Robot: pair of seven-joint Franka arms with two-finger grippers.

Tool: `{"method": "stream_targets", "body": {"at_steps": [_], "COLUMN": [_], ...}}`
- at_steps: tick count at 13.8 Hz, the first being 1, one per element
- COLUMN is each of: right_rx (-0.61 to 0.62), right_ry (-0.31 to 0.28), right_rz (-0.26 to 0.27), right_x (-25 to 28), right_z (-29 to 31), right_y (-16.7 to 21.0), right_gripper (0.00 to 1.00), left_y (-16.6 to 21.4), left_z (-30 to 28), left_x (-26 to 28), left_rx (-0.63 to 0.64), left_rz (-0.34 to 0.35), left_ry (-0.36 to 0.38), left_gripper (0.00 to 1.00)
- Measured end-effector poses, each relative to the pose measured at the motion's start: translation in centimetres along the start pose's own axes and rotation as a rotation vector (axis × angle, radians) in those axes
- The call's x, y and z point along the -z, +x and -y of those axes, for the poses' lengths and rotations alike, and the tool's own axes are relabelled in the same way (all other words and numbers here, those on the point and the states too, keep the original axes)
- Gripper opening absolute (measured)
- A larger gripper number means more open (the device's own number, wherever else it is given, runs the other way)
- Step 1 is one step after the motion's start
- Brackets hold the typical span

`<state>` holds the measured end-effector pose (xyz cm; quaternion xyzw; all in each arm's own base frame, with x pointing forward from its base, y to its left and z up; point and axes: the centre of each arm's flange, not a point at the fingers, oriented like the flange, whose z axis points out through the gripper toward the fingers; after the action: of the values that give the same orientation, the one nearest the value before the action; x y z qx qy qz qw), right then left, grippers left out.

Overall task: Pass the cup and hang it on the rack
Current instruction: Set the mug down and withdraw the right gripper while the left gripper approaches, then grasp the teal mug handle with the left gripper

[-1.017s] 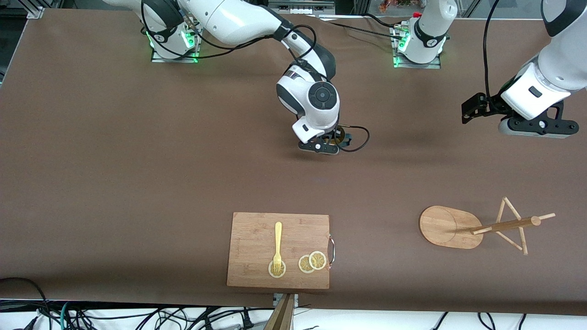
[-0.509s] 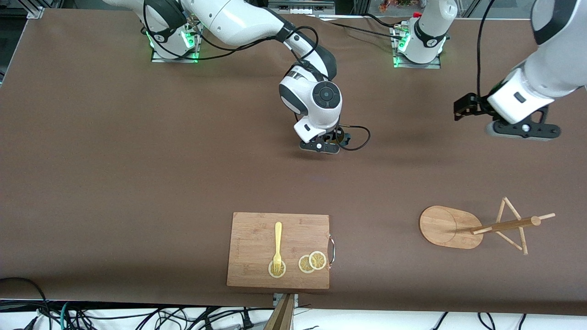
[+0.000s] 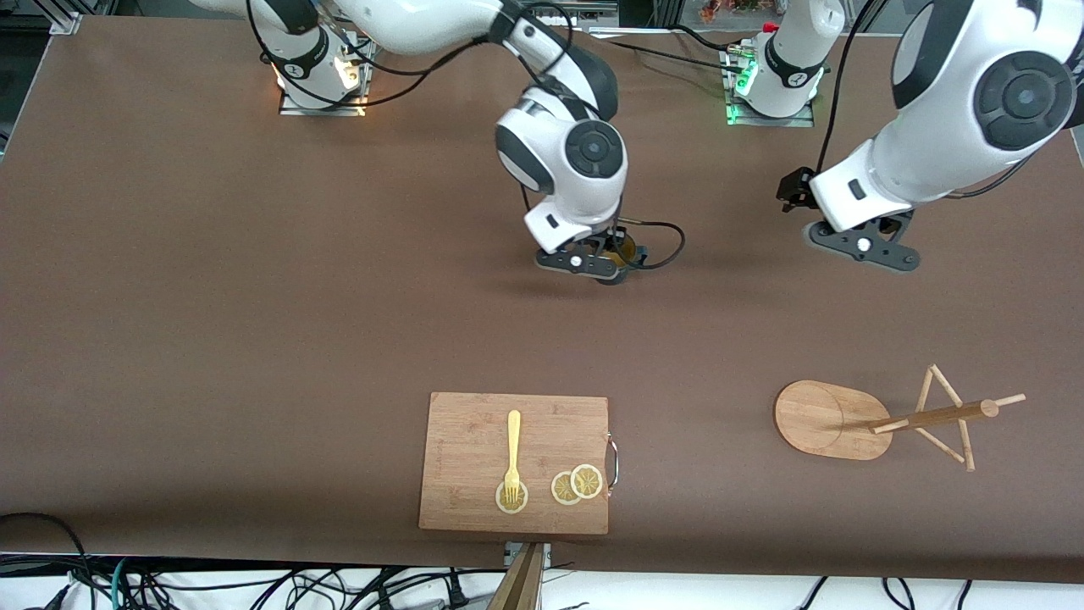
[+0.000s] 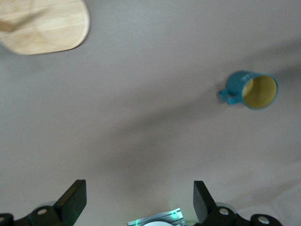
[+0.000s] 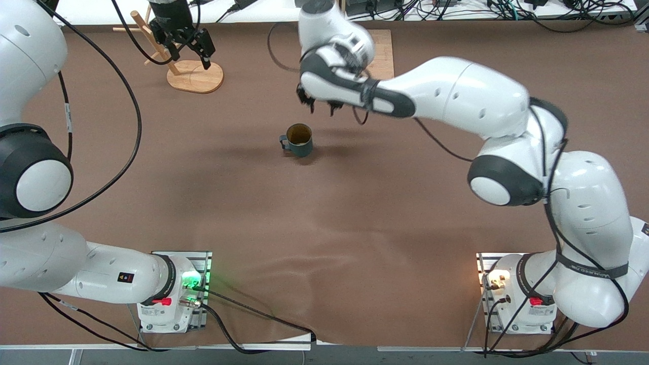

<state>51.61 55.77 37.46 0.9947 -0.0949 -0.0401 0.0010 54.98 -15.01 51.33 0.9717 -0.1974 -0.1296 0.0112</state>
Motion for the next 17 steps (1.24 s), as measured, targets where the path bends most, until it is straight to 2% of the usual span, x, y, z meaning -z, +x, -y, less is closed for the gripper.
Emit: {"method": "stream_targets", "body": {"at_steps": [3,4,7,10,12,13,15,17], "right_rx": [0.043,0.075,0.125,0.138,0.118,0.11,0.129,0.134], "right_ry": [-0.002,-0.004,0.024,0.07,0.073,0.07,0.075,0.083], "right_rz": [0.01,0.016,0.041,0.081,0.073,0.062,0.032,0.028], "right_x": [9.0,11.6,16.7,19.9,21.6,22.1,22.0,21.0], "right_z": [-9.4,-13.1,-23.9,-34.8,-41.4,-44.1,-47.9,-50.0], "right_y": [7.4,9.5,15.2,19.0,19.5,19.0,17.1,14.9], "right_gripper": [0.94,1.0,1.0,1.0,1.0,1.0,1.0,1.0], "left_y": [1.3,1.7,2.7,3.1,3.7,4.2,4.9,5.2], "left_z": [-0.5,0.1,1.6,1.4,1.5,1.5,1.3,1.2], "left_x": [-2.2,-3.4,-8.5,-13.8,-17.3,-19.2,-23.5,-27.6], "left_rx": [-0.206,-0.281,-0.501,-0.686,-0.791,-0.829,-0.865,-0.906], "left_rz": [-0.03,-0.053,-0.141,-0.267,-0.348,-0.405,-0.52,-0.594], "left_ry": [-0.102,-0.134,-0.206,-0.294,-0.335,-0.38,-0.479,-0.519], "left_gripper": [1.0,1.0,1.0,1.0,1.0,1.0,1.0,1.0]}}
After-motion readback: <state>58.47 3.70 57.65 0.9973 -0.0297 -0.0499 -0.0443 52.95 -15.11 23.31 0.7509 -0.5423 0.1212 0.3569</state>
